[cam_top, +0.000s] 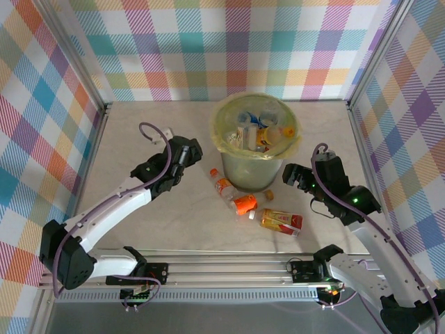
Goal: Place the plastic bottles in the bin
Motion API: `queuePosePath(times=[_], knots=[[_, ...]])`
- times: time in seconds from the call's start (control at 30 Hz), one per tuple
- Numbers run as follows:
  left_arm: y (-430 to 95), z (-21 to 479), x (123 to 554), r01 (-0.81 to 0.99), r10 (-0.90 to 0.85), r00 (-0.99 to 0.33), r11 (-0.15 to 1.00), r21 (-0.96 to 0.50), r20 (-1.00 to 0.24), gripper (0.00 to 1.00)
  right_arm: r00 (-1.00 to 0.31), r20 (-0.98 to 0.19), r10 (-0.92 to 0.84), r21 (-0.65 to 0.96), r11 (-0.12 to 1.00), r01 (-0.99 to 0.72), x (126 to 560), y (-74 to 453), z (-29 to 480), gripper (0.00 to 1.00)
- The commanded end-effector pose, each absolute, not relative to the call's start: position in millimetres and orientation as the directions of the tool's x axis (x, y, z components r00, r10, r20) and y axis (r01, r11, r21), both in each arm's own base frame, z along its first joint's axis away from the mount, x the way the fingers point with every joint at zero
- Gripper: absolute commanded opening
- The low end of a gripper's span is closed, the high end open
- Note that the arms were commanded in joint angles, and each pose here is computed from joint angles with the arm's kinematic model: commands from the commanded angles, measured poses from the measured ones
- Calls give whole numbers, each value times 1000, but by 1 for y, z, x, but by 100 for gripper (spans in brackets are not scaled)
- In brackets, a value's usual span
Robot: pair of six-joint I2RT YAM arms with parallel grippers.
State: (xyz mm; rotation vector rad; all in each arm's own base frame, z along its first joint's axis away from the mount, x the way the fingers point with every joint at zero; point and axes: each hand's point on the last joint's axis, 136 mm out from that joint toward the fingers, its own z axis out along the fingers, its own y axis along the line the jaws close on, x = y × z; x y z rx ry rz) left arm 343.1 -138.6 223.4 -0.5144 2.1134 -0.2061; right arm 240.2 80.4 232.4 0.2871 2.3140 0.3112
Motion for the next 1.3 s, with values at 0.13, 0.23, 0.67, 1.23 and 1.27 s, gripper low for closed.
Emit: queuePosePath(times=[0.13, 0.23, 0.67, 1.23, 1.27], knots=[[-165, 136, 332, -324, -519, -668, 848, -419, -534, 100, -691, -662, 290, 303, 947, 107, 240, 83, 229, 100], [-184, 119, 336, -295, -518, -706, 835, -465, -483, 100, -695, -658, 290, 302, 947, 109, 241, 83, 228, 100], [-236, 68, 339, -245, -507, -803, 761, -601, -315, 87, -696, -658, 288, 291, 949, 117, 240, 81, 225, 100], [-255, 39, 334, -275, -497, -840, 735, -620, -217, 80, -698, -656, 288, 289, 950, 120, 240, 81, 222, 100], [-255, 37, 333, -280, -497, -842, 736, -616, -211, 80, -698, -656, 287, 289, 950, 120, 240, 81, 222, 100]])
